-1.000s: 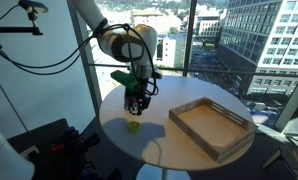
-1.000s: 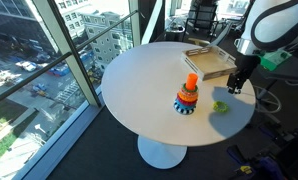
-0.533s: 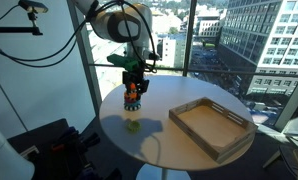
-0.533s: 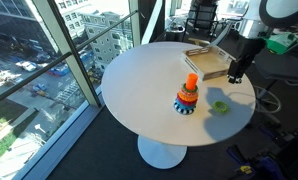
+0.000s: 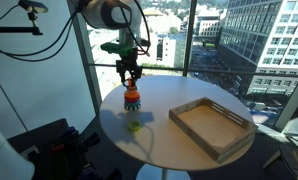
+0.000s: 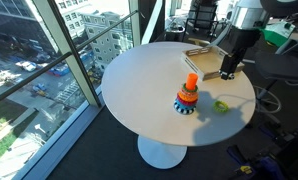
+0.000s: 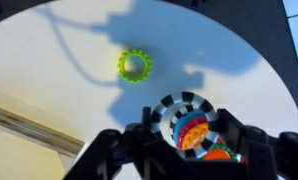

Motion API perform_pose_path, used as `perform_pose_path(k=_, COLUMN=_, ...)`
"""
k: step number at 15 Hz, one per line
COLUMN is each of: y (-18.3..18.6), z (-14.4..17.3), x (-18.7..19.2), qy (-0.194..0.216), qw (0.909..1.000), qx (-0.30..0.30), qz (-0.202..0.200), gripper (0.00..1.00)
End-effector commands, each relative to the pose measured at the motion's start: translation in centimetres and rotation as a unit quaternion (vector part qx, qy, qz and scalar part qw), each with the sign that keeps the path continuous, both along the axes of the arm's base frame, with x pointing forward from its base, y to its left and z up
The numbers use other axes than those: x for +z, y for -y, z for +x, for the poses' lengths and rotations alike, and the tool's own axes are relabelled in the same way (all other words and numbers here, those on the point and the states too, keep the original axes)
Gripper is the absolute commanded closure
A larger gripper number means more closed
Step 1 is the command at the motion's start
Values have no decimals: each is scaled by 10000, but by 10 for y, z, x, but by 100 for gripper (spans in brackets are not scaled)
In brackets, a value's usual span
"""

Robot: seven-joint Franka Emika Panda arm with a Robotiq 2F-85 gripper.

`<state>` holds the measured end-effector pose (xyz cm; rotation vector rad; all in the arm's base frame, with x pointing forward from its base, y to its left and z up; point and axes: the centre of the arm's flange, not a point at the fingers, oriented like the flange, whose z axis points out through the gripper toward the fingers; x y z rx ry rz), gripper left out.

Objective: Put the black and white circular object on the orange object

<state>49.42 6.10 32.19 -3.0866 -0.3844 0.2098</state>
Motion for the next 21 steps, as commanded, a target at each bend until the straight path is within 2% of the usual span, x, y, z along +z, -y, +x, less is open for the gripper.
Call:
perform_pose_path(k=1, y=-27, z=8, x=17, qy=87, qw=9999, qx=88, qz=-64, gripper=59)
perform_pose_path(k=7, y=-66, z=22, x=24, qy=258, qw=9995, qx=138, qz=-139, gripper=59)
perform_pose_path(k=21, y=-87, z=73, x=5, qy=315, qw=9993, qx=-86, qz=-165, gripper=59)
